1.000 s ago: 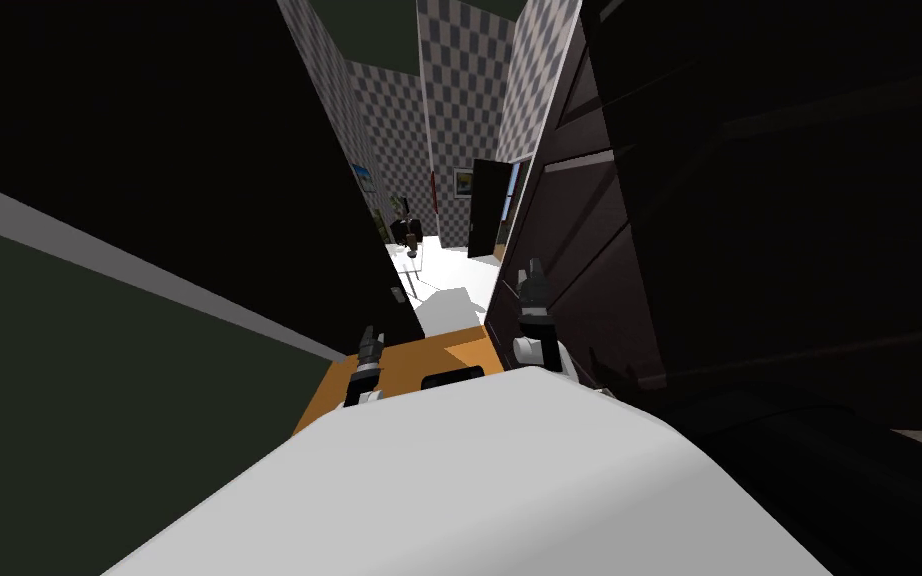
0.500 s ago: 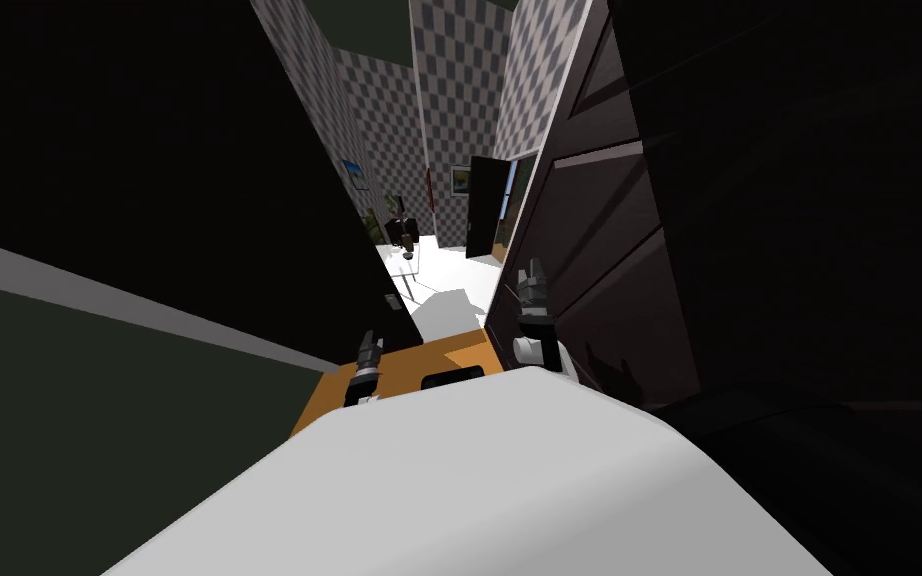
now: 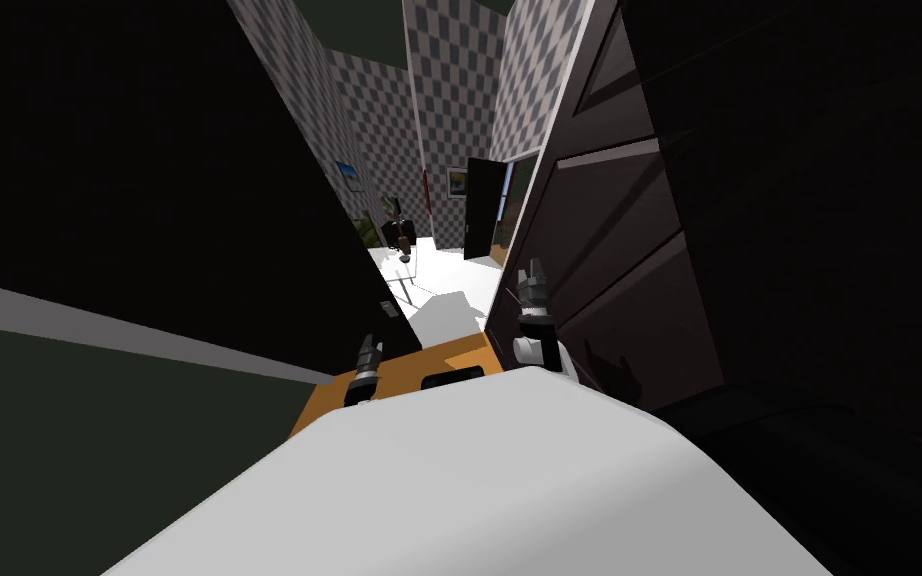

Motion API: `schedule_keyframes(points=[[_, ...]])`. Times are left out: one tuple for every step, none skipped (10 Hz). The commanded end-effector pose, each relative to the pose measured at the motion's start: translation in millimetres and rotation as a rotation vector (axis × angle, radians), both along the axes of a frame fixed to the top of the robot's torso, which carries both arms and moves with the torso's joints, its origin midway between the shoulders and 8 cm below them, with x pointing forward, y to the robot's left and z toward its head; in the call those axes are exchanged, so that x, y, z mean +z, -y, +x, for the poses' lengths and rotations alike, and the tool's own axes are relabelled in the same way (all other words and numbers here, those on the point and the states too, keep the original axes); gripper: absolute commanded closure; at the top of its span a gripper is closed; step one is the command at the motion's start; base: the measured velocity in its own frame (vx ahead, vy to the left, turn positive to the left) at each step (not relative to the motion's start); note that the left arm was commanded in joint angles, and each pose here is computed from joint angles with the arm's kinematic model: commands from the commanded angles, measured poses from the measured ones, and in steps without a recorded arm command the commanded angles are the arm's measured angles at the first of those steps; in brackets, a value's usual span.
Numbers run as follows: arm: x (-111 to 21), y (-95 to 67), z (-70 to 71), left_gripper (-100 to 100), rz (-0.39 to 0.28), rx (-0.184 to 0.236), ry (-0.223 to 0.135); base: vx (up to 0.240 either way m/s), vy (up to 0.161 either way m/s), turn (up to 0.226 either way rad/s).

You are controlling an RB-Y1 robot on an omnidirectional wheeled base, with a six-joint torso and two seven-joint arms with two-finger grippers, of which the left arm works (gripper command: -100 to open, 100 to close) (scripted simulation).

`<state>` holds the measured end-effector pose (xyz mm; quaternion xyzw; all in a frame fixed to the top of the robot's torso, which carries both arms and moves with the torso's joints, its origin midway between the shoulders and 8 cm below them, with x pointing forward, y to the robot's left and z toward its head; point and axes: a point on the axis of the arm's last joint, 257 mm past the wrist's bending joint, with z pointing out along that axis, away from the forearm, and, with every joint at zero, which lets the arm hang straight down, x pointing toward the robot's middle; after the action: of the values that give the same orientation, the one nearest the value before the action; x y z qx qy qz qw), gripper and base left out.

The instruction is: Pull the door open

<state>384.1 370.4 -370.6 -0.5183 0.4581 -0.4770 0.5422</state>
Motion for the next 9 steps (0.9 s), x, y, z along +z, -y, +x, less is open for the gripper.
schedule_keyframes(points=[[-7.8, -4.7, -3.9, -100, -0.003, 0.004, -0.016, 0.168, 0.007, -0.044], [-11.8, -6.8, -5.8, -100, -0.005, 0.007, -0.024, 0.155, 0.016, -0.043], [-15.7, -8.8, -7.8, -100, -0.006, 0.009, -0.032, 0.142, 0.043, -0.049], [-19.6, -10.8, -9.8, -100, -0.007, 0.011, -0.040, 0.163, 0.045, -0.046], [-16.3, -9.6, -9.0, -100, -0.006, 0.010, -0.035, 0.076, 0.019, -0.008], [-17.3, -15.7, -9.2, -100, -0.007, 0.020, -0.036, 0.138, 0.028, -0.067], [-17.6, -17.9, -9.3, -100, -0.007, 0.024, -0.037, 0.190, 0.044, -0.076], [-18.2, -22.7, -9.4, -100, -0.007, 0.033, -0.038, 0.198, 0.029, -0.084], [-18.9, -28.0, -9.6, -100, -0.007, 0.043, -0.039, 0.184, 0.016, -0.098]])
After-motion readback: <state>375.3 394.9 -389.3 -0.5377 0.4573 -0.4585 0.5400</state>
